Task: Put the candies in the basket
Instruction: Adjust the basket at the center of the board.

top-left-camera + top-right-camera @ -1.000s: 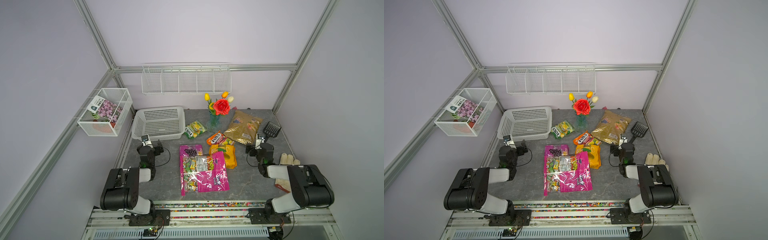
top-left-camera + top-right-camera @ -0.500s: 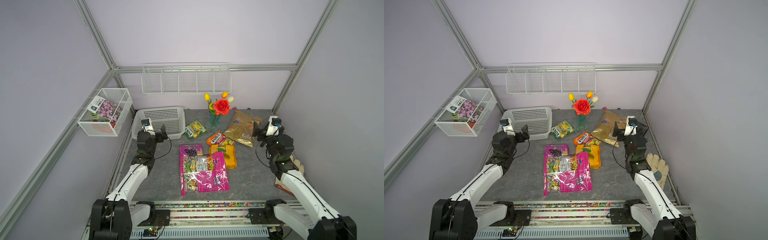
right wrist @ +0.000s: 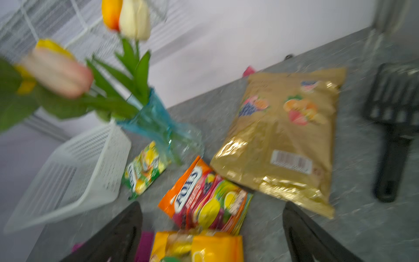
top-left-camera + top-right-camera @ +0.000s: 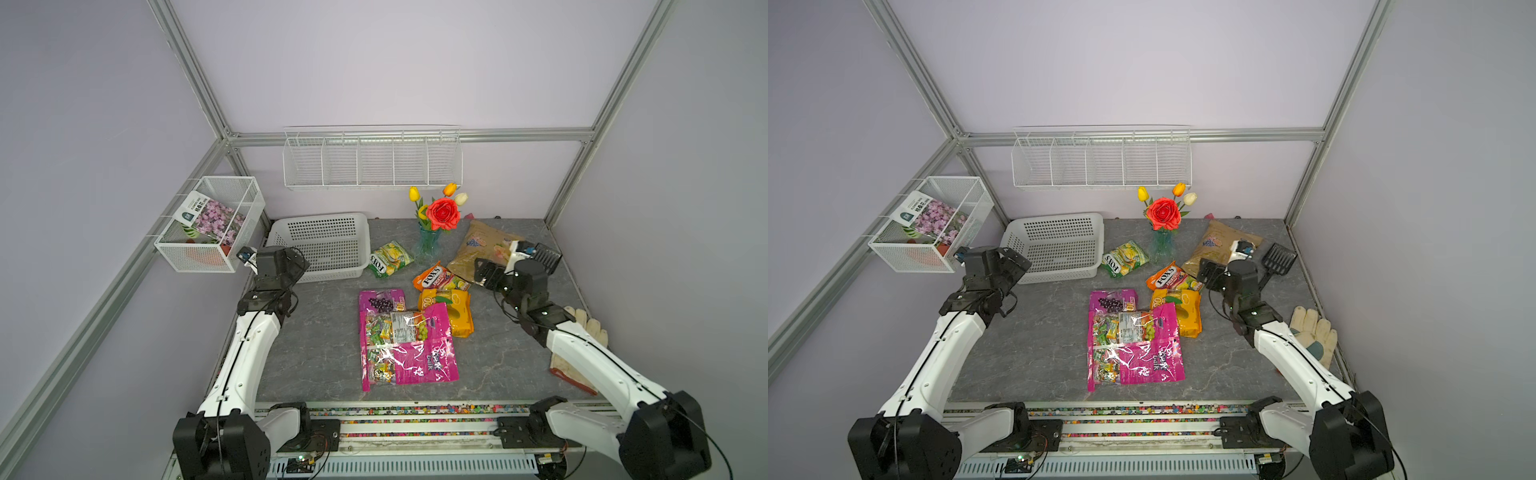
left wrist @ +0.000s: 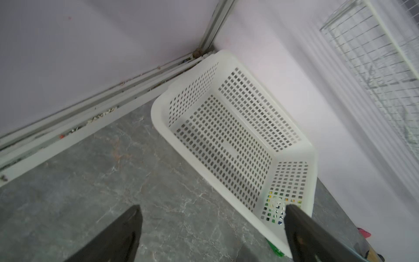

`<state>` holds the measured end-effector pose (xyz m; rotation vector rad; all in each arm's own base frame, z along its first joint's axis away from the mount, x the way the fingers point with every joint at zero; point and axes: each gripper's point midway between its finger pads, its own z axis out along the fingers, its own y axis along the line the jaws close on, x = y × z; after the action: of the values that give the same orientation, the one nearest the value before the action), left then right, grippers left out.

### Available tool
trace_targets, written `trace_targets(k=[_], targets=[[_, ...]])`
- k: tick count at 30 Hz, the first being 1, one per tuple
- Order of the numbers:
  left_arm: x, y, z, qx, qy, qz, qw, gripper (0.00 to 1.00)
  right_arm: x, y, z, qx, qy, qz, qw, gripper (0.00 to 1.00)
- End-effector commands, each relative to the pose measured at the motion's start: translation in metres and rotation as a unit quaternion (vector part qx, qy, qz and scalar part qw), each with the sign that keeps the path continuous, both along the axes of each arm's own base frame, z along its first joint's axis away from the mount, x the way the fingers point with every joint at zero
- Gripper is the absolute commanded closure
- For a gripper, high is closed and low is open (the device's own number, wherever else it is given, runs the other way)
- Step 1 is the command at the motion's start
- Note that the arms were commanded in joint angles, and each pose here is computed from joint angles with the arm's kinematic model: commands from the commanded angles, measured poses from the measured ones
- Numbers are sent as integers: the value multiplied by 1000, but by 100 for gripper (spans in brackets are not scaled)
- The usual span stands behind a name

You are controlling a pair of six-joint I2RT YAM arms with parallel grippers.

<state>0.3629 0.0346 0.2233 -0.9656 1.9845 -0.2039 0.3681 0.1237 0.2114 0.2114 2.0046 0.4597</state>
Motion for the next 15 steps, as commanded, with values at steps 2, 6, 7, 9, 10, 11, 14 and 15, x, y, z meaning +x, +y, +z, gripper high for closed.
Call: trace_targets(k=[2,6,7,9,10,11,14,15], targets=[[-7,9,-18,-19,67,53,996,4,-14,64,-14,-45,11,85,995,5],[5,8,-29,-37,102,69,992,5,-41,139,-32,-89,17,201,975,7],[7,8,-33,-41,109,76,990,5,-47,154,-35,-96,16,226,969,7],[12,12,-42,-40,118,91,988,5,-61,183,-41,-114,16,273,955,7],[14,13,-47,-41,122,99,987,6,-65,193,-41,-120,16,288,950,7],[17,15,-52,-42,127,108,985,6,-70,201,-42,-128,17,301,945,7],[35,13,-66,-46,140,109,983,6,-75,215,-40,-144,8,317,937,7],[41,13,-70,-47,145,110,982,6,-76,217,-39,-148,3,319,936,7]])
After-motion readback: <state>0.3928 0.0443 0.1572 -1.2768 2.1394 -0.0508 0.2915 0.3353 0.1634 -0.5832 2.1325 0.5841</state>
